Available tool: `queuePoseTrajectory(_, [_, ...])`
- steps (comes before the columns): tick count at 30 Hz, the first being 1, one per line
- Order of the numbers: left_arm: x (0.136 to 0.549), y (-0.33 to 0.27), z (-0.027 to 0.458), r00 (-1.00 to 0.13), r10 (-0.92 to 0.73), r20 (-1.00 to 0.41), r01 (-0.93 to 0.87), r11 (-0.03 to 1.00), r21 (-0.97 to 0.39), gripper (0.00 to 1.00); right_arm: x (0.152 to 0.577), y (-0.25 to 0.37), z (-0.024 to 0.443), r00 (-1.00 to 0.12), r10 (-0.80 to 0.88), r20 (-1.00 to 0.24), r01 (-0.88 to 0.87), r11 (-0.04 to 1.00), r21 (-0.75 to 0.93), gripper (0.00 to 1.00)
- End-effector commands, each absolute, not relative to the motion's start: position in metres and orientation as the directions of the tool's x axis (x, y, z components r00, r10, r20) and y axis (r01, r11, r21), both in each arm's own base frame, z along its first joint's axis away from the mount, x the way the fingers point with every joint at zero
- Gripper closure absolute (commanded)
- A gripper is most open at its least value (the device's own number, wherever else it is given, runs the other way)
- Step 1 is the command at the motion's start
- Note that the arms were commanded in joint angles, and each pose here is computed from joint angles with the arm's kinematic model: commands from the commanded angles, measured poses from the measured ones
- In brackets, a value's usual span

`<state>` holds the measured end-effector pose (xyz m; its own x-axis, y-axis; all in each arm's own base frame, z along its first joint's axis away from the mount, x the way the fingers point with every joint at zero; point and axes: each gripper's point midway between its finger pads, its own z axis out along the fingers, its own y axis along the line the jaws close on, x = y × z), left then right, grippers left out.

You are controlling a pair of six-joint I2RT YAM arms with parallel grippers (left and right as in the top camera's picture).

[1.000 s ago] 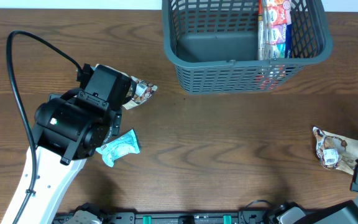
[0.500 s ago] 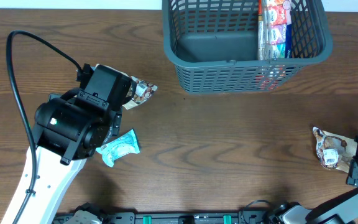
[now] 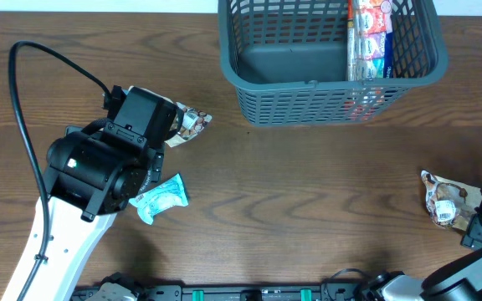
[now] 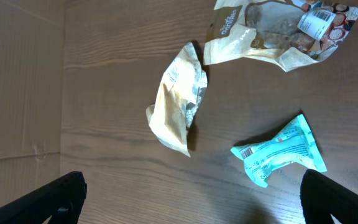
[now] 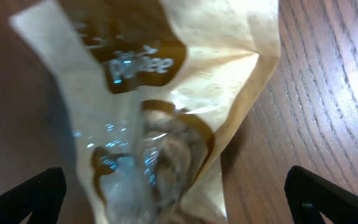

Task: Pack container
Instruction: 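Move the right gripper down to the Pantree wrapper on the right, then grasp the Pantree wrapper with the right gripper and lift it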

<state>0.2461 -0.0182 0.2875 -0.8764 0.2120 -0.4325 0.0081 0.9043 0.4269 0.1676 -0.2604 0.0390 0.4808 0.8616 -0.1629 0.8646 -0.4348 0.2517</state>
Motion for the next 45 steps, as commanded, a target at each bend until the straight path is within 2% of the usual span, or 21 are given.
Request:
queuePoseTrajectory(1, [0.245, -0.014, 0.292, -0.872, 0.217, -0.439, 0.004, 0.900, 0.436, 0.01, 0.159, -0.259, 0.020, 0.530, 0.836, -0.145, 0.844, -0.501, 0.194, 0.01])
queuePoseTrajectory(8, [0.245, -0.014, 0.292, -0.872, 0.217, -0.439, 0.004, 0.900, 0.436, 0.01, 0.168, -0.255, -0.003, 0.476, 0.872, -0.118, 0.878, -0.464, 0.116, 0.01])
queuePoseTrajectory(12, [0.245, -0.014, 0.292, -0.872, 0.217, -0.439, 0.004, 0.900, 0.436, 0.02, 0.186, -0.262, 0.002, 0.415, 0.898, -0.148, 0.908, -0.399, 0.126, 0.01])
queuePoseTrajectory(19, [0.245, -0.014, 0.292, -0.872, 0.217, -0.439, 0.004, 0.900, 0.436, 0.01, 0.213, -0.270, 0.020, 0.376, 0.907, -0.190, 0.922, -0.347, 0.170, 0.01])
queuePoseTrajectory(45, [0.245, -0.014, 0.292, -0.872, 0.217, -0.439, 0.004, 0.900, 0.436, 0.01, 0.197, -0.268, 0.012, 0.379, 0.894, -0.237, 0.925, -0.371, 0.079, 0.01])
